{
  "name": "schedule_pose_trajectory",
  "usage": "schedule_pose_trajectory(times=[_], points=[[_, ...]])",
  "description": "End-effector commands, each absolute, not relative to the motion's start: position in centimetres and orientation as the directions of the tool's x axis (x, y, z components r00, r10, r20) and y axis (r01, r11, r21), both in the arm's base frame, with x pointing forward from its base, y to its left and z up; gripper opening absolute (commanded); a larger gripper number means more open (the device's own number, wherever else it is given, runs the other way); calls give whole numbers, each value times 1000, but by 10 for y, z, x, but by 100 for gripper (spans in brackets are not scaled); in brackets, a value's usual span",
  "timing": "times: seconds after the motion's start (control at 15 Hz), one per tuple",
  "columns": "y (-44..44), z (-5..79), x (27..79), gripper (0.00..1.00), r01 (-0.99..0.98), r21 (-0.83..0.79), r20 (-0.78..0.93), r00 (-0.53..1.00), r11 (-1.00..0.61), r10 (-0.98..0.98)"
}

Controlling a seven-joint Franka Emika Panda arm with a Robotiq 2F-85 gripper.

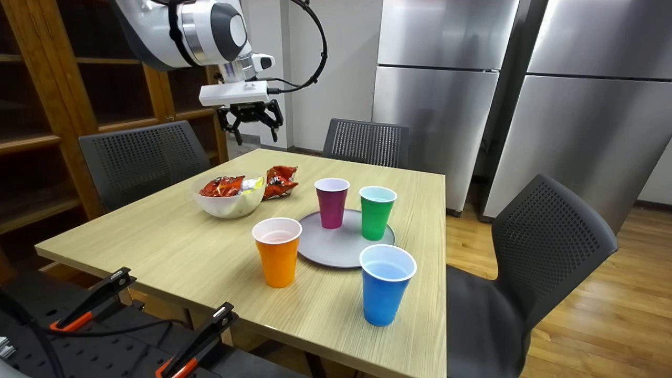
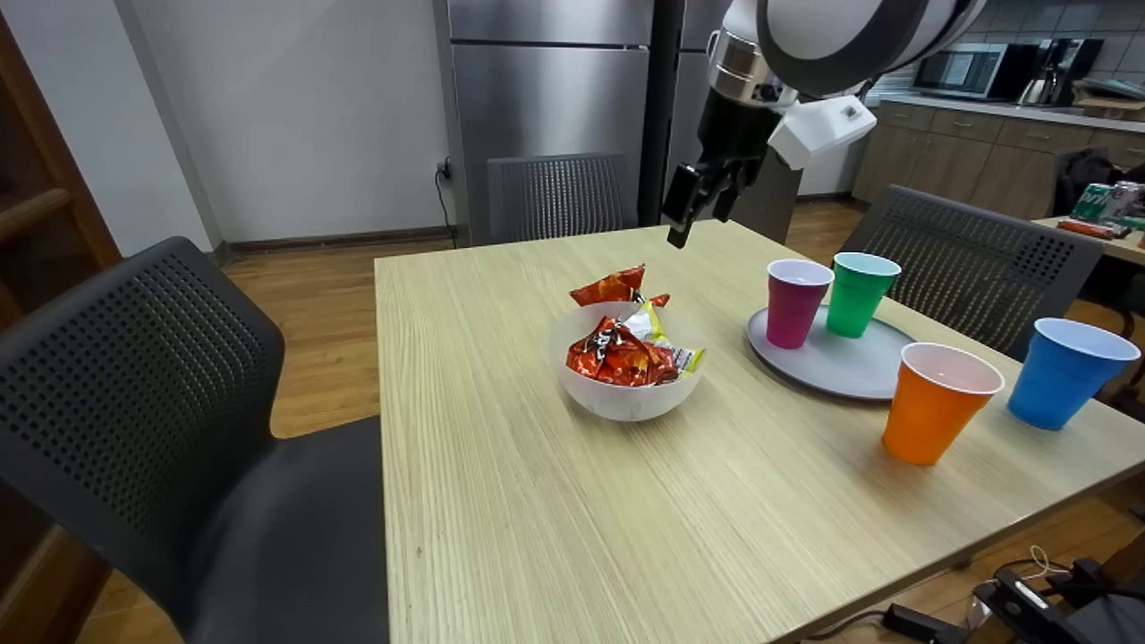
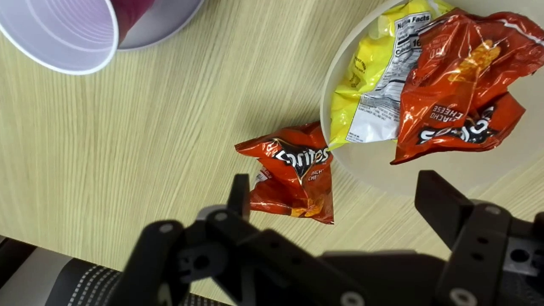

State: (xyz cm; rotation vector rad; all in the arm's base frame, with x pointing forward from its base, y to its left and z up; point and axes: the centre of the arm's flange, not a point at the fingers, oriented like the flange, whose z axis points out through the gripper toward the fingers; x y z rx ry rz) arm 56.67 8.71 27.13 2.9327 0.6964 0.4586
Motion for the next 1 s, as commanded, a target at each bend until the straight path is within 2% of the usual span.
schedule_pose_trajectory(times=[0.0, 0.93], points=[[84, 274, 599, 100, 465, 136, 266, 834, -875, 484], [91, 227, 672, 100, 535, 58, 188, 823, -843, 536]])
